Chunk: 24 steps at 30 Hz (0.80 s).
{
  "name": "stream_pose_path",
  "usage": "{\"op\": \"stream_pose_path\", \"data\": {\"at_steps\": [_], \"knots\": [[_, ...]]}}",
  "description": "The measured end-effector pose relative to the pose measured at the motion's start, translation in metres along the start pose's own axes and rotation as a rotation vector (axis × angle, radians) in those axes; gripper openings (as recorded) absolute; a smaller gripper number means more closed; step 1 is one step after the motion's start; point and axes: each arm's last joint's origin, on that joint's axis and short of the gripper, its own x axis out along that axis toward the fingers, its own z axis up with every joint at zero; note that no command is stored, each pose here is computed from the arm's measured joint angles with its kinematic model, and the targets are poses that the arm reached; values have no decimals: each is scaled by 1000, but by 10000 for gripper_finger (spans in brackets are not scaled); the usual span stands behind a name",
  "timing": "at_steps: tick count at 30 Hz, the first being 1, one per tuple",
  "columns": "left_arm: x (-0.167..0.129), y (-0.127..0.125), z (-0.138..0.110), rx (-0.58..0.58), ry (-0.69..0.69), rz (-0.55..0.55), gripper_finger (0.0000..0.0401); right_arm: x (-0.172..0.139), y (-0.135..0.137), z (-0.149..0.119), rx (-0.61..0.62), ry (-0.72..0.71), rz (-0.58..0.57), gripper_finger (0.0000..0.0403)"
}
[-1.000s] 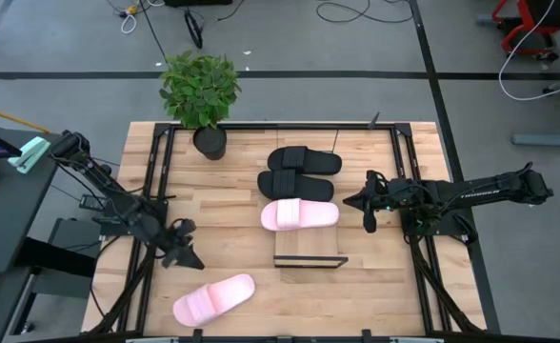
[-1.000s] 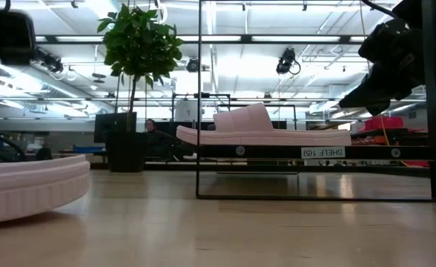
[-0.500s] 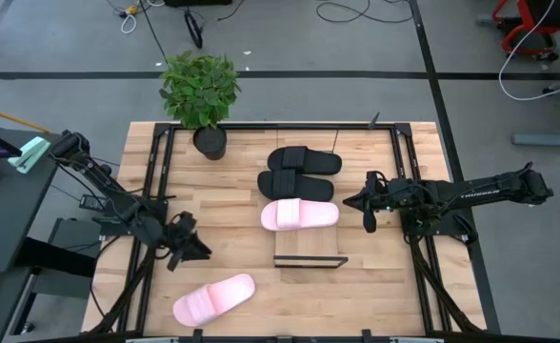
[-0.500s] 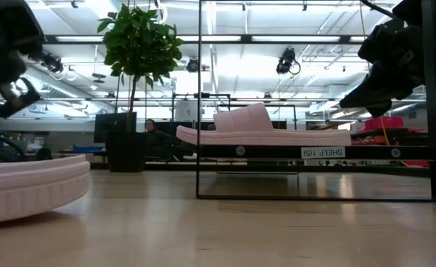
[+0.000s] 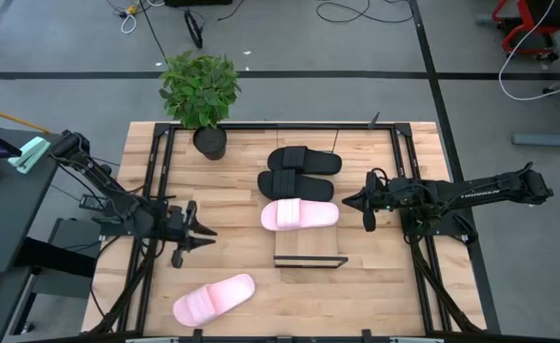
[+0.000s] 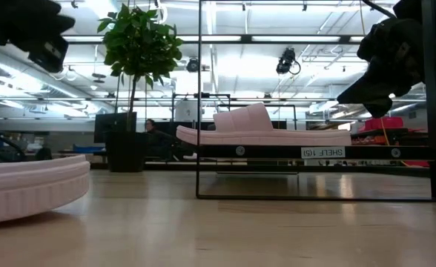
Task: Pick and place slides into the shelf
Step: Put the pink slides on the shelf
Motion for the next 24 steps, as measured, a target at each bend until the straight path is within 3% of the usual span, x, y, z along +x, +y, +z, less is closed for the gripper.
{"op": "stream_pose_path", "data": {"at_steps": [7, 20, 22, 24], "knots": [[0, 0, 1, 21, -7, -1, 83, 0, -1, 1, 84, -21, -26, 13], [0, 0, 0, 343, -3, 1, 86, 0, -2, 2, 233, -49, -68, 13], [0, 0, 0, 319, -1, -4, 85, 0, -2, 2, 236, -49, -68, 13], [0, -1, 0, 213, 3, -38, 83, 0, -2, 2, 236, -48, -69, 13]]}}
